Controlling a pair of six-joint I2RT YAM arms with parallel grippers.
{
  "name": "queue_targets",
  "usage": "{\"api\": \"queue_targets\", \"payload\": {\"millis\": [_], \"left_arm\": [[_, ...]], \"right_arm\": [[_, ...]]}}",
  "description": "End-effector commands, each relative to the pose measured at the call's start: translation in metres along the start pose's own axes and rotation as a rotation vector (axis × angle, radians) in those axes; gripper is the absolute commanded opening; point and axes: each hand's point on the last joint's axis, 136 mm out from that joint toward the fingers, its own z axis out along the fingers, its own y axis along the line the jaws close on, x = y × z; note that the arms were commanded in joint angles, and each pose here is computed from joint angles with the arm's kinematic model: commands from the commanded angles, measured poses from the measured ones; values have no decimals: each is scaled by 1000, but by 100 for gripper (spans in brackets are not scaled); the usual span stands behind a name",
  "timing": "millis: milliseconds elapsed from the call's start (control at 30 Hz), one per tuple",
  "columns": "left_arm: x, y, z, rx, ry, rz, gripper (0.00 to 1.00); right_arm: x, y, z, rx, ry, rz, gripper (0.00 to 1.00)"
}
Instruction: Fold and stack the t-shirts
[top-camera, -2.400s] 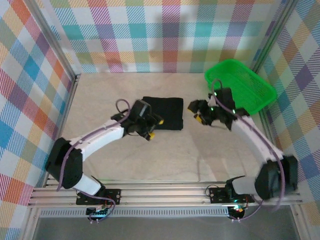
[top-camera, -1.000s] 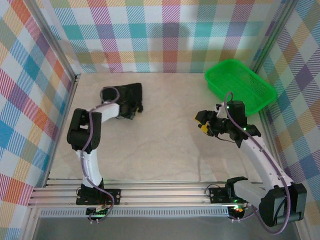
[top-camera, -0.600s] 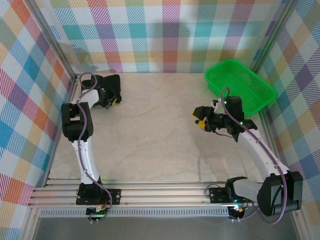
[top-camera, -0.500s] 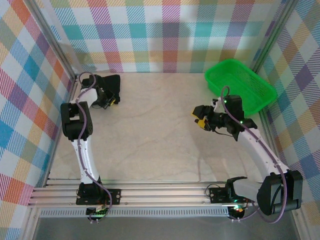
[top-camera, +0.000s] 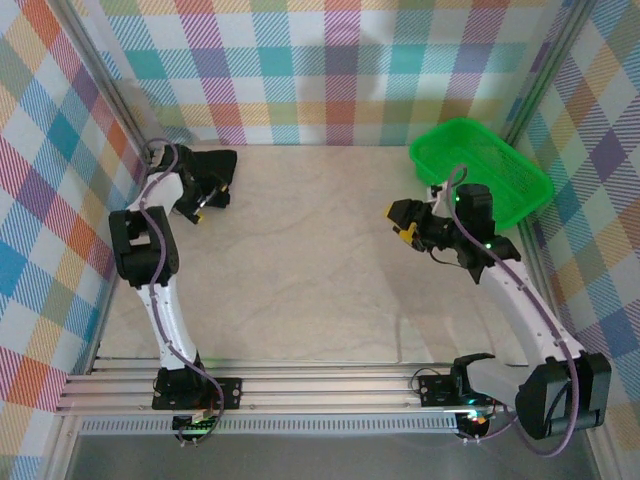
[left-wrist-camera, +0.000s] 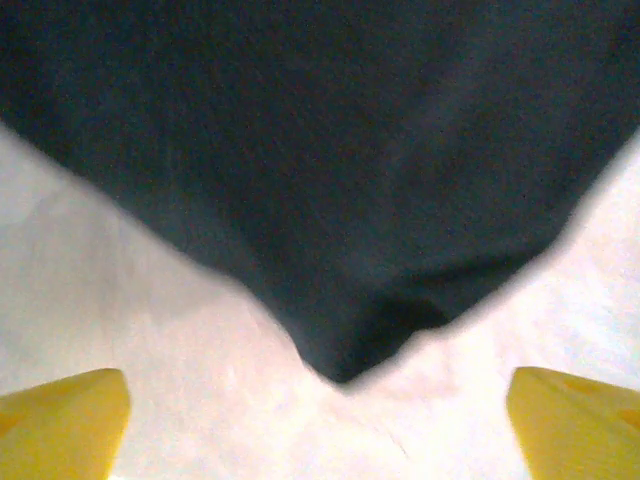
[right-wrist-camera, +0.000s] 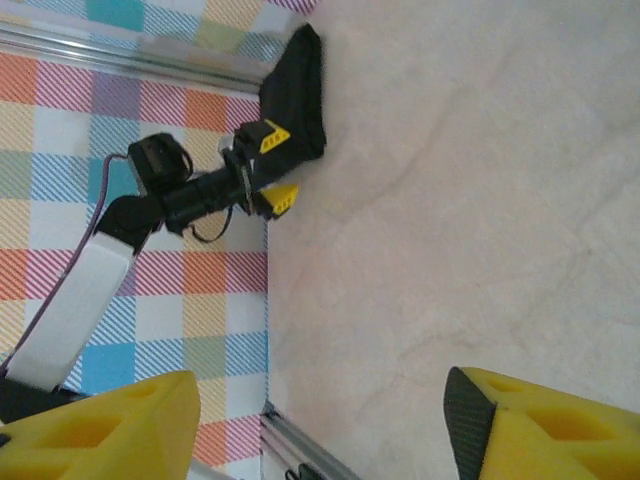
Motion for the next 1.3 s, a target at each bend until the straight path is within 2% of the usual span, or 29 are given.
{"api": "queue_targets", "payload": {"millis": [0, 33, 200, 300, 367, 467, 500, 567, 600, 633, 667, 700, 800, 900, 1100, 1267], "left_arm": [[13, -27, -85, 37, -83, -31, 100], [20, -22, -101, 18, -90, -58, 100], [48, -15, -179, 90, -187, -59, 100], [69, -2, -205, 63, -174, -15, 100], [81, 15, -221, 33, -220, 9, 100], [94, 59, -242, -71, -350, -8, 100], [94, 82, -252, -159, -443, -24, 100], [96, 98, -261, -205, -602, 94, 100], [96, 91, -258, -168, -662, 219, 100], [104, 76, -247, -94, -678, 422, 100], [112, 70, -236, -43, -679, 550, 100], [117, 73, -227, -25, -698, 595, 100], [124, 88, -193, -20, -716, 639, 100], [127, 95, -158, -20, -679, 607, 100], [106, 89, -108, -63, -696, 607, 100], [88, 81, -81, -59, -703, 625, 100]], "right_arm": [[-24, 30, -17, -13, -109, -120, 83], [-26, 35, -20, -8, -114, -132, 100], [-37, 62, -34, -13, -145, -178, 100], [-40, 69, -39, -8, -157, -186, 100], [-43, 61, -43, 48, -181, -183, 100], [-47, 28, -50, 225, -226, -207, 100], [-48, 5, -54, 347, -232, -202, 100], [-49, -47, -62, 596, -231, -176, 100], [-49, -70, -64, 690, -225, -193, 100], [-49, -86, -62, 729, -215, -246, 100], [-49, -99, -59, 747, -217, -310, 100], [-48, -117, -57, 780, -229, -379, 100], [-48, -166, -64, 899, -318, -552, 100], [-48, -186, -61, 907, -389, -663, 100], [-60, -228, -45, 933, -420, -660, 100], [-89, -228, -32, 869, -490, -678, 100]]}}
